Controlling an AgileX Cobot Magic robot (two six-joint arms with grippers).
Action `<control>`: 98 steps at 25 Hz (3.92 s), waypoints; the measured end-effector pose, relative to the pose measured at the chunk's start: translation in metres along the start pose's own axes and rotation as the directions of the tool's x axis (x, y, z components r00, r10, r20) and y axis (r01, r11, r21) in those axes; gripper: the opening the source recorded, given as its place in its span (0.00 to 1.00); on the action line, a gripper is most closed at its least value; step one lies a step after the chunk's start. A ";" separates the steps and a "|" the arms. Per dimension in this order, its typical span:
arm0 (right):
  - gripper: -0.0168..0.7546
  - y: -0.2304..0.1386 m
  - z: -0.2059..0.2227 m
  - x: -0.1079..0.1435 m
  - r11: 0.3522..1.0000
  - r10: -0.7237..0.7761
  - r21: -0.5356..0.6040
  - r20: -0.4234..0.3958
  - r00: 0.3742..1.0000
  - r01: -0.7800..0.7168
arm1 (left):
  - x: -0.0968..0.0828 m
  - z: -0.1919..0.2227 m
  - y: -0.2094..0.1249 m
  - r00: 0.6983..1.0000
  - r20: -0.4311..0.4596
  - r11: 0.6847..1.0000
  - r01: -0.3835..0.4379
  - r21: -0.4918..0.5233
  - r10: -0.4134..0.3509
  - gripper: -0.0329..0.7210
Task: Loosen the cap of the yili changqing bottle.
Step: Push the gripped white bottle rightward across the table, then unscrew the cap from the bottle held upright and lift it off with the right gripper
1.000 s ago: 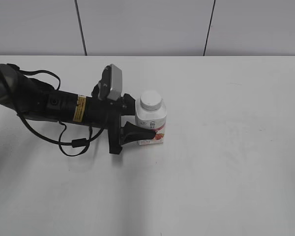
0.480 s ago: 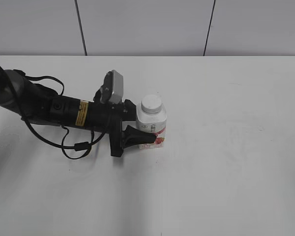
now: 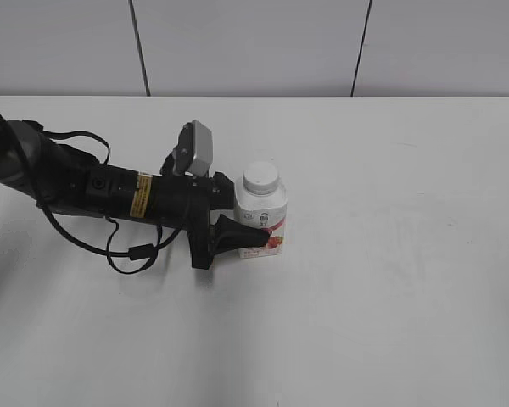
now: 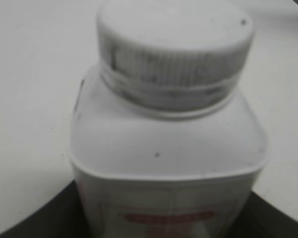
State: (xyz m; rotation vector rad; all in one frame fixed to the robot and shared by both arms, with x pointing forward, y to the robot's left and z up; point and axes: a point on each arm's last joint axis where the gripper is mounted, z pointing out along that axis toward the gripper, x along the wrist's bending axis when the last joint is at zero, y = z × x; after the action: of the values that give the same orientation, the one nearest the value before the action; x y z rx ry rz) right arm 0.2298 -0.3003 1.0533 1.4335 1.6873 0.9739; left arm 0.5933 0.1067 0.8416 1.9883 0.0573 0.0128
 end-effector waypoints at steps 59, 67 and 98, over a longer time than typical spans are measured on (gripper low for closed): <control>0.64 0.180 0.259 0.090 0.664 0.432 0.728 -0.187 0.882 -0.171 | -0.001 -0.001 0.000 1.000 0.010 1.000 -0.001 0.000 0.001 0.58; 0.64 0.179 0.318 0.145 0.599 0.363 0.796 -0.178 0.915 -0.083 | -0.001 -0.001 0.000 1.000 0.010 1.000 -0.001 0.000 0.001 0.58; 0.64 0.150 0.379 0.214 0.470 0.336 0.874 -0.045 0.941 -0.126 | -0.001 -0.001 0.000 1.000 0.010 1.000 0.000 0.000 0.000 0.58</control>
State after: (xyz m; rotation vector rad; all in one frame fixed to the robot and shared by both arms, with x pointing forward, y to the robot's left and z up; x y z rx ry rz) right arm 0.6025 -0.0357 0.9994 2.3287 2.3560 0.3440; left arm 0.5927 0.1077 0.8416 1.9886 0.0509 0.0025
